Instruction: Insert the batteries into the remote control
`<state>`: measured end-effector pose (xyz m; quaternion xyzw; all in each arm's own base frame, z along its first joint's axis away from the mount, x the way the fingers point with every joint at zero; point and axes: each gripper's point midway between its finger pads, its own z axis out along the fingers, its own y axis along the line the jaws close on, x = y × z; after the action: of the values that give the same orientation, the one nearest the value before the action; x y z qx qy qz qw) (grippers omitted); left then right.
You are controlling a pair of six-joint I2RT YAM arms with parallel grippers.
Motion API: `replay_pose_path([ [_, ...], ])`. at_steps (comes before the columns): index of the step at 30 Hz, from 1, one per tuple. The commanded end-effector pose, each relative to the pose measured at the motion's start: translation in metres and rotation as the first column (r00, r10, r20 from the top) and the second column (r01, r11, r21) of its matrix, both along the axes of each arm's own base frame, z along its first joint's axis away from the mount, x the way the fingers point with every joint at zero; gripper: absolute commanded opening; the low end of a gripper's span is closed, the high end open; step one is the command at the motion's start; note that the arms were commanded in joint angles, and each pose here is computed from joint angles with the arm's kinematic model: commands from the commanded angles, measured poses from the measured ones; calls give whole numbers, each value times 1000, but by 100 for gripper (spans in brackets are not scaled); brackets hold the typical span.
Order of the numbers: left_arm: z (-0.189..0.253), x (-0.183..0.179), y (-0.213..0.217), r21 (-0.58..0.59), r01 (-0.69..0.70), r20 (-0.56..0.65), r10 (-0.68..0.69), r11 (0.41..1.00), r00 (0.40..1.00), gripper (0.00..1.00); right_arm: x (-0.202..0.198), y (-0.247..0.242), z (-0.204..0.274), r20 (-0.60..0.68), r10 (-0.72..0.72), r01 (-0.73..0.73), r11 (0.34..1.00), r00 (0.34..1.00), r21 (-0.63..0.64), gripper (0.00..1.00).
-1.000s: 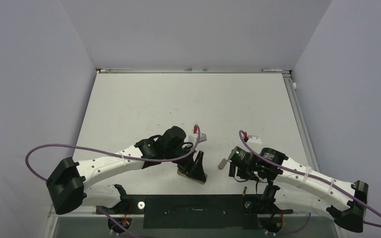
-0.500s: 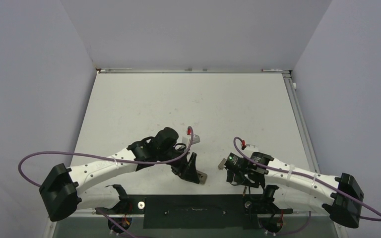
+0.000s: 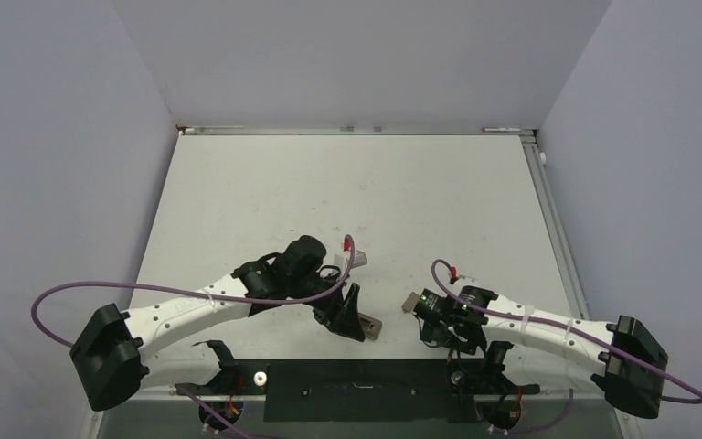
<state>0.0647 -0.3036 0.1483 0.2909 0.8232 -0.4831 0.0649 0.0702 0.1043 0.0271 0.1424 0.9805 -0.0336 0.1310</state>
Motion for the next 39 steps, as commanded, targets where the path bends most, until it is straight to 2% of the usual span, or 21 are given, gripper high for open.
replay_pose_path([
  [1, 10, 1, 0, -42, 13, 21, -13, 999, 1000, 62, -1, 2, -10, -7, -48, 48, 999, 999, 11, 62],
  [9, 11, 3, 1, -47, 9, 16, -8, 999, 1000, 62, -5, 0, -24, -21, -82, 82, 997, 996, 14, 57],
  [16, 9, 7, 2, -41, -5, 8, 6, 999, 1000, 62, -4, 6, -29, -22, -87, 88, 995, 996, 46, 41],
  [22, 5, 18, 7, -27, -57, 5, 57, 998, 998, 62, 0, 16, -32, -17, -64, 65, 995, 998, 70, 21],
  [24, 3, 22, 9, -21, -76, -1, 76, 997, 997, 62, 2, 18, -31, -13, -50, 51, 997, 999, 61, 18],
  [26, 2, 25, 10, -17, -90, -7, 89, 996, 996, 62, 6, 19, -30, -4, -32, 33, 998, 999, 46, 18],
  [31, -2, 33, 12, -6, -118, -18, 118, 993, 993, 62, 20, 21, -18, 32, 24, -24, 1000, 999, -20, 33],
  [35, -4, 36, 14, 3, -135, -23, 135, 991, 991, 63, 28, 20, -6, 48, 84, -80, 994, 995, -73, 40],
  [39, -5, 37, 16, 5, -142, -24, 142, 990, 990, 65, 26, 26, -1, 37, 173, -171, 984, 984, -51, 45],
])
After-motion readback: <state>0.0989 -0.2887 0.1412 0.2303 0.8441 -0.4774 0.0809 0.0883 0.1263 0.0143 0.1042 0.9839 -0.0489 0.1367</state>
